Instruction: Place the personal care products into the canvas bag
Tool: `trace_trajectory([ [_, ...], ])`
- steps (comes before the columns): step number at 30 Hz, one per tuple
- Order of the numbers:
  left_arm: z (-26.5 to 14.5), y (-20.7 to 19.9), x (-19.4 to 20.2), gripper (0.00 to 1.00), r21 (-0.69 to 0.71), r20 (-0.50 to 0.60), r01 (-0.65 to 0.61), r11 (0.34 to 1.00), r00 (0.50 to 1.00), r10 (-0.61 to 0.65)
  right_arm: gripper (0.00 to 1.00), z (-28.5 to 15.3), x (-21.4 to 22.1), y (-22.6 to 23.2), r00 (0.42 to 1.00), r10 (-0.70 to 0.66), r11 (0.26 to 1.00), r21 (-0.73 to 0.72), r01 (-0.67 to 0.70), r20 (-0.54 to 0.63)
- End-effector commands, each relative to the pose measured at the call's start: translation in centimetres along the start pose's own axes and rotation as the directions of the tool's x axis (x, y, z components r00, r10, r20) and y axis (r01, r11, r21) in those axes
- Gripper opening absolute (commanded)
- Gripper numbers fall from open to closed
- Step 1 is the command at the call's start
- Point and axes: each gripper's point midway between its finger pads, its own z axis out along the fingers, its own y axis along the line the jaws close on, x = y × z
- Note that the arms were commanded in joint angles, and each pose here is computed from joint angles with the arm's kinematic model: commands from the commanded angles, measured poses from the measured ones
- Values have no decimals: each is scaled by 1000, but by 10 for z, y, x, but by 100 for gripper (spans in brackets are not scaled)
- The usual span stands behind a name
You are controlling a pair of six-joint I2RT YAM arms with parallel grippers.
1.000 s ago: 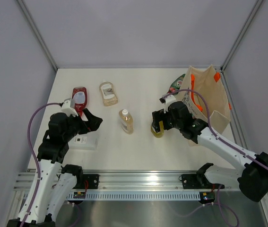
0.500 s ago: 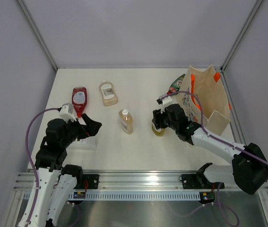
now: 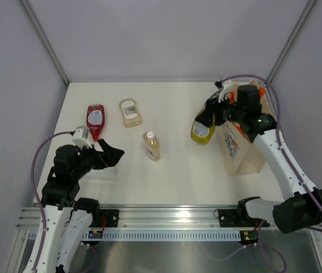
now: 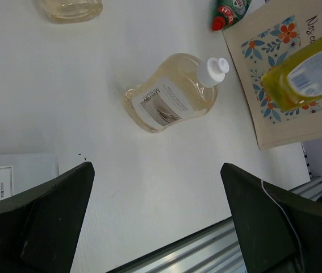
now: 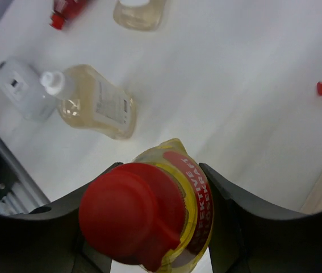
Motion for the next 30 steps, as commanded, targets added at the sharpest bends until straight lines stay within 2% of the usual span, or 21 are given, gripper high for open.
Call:
trace_trajectory([
  [1,2,-20,-12,99,86,15,2,996,1000,-4,0,-67,-98,47,975,-54,975,-199,98,214],
  [2,3,-22,-14,99,94,18,6,996,1000,-7,0,-86,-122,54,961,-75,972,-197,130,267],
  [6,9,-27,-14,99,125,2,34,992,999,-35,0,-140,-175,30,917,-46,993,-86,87,397],
  [8,11,-28,-14,99,127,-11,53,990,999,-52,0,-175,-199,3,879,-73,997,37,63,471],
  [11,13,-31,-15,99,131,-38,57,990,998,-53,0,-206,-209,-37,854,-88,984,180,-6,513],
  [13,13,-33,-15,99,140,-52,58,988,997,-51,0,-215,-202,-65,859,-108,959,281,-43,501],
  [22,14,-42,-14,99,176,-84,83,981,994,-69,0,-187,-140,-161,927,-123,854,513,-83,354],
  [27,13,-42,-6,99,186,-107,100,978,991,-81,0,-156,-100,-204,958,-58,844,526,-104,281],
  [30,12,-44,0,99,196,-127,115,974,988,-91,0,-143,-78,-214,971,-25,842,529,-107,238],
])
